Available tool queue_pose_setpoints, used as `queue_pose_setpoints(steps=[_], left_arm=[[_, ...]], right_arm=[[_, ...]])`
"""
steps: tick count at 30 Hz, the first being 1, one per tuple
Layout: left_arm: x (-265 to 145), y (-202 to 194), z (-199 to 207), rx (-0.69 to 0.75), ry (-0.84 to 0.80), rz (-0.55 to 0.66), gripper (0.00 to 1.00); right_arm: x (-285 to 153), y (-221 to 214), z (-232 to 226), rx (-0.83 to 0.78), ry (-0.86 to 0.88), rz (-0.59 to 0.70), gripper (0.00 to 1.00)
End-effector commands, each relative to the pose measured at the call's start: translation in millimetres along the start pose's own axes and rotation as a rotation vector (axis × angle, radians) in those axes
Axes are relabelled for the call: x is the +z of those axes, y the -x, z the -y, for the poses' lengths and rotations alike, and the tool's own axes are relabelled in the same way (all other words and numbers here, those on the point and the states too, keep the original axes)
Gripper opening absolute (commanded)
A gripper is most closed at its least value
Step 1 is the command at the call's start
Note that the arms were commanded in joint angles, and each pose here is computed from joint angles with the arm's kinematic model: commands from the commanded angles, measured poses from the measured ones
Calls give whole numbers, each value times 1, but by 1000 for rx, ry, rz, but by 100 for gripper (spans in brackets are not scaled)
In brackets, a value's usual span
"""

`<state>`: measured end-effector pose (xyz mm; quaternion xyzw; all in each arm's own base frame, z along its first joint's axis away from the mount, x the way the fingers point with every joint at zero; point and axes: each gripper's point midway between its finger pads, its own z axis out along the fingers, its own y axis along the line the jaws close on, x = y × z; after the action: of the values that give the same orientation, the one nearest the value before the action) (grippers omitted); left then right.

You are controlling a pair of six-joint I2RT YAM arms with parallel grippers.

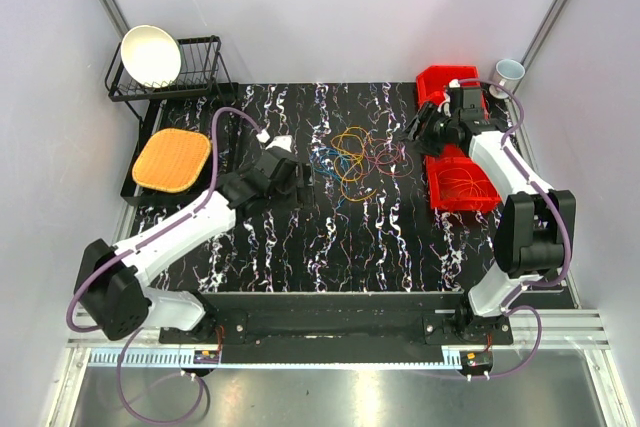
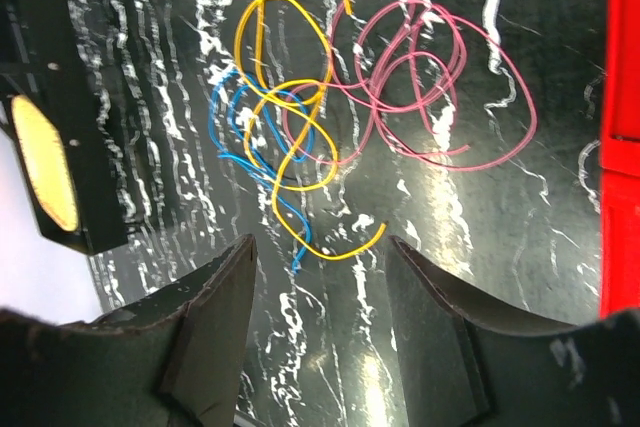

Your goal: Untangle the cables

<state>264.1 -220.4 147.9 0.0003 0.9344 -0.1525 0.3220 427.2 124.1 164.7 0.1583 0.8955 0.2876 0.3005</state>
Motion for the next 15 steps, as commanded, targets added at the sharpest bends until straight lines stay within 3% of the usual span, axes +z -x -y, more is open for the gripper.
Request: queue_pose_setpoints(steps=[1,9,15], left_arm=[[-26,10,-9,3,51,27,89],[-67,-15,-72,124,262,-30,90],[-89,-24,-99,135,318,10,91]], right_arm=[[3,7,8,-35,-53,3,60],[21,7,37,-30,-181,-28,64],[34,13,56,-54,-281,-46,66]])
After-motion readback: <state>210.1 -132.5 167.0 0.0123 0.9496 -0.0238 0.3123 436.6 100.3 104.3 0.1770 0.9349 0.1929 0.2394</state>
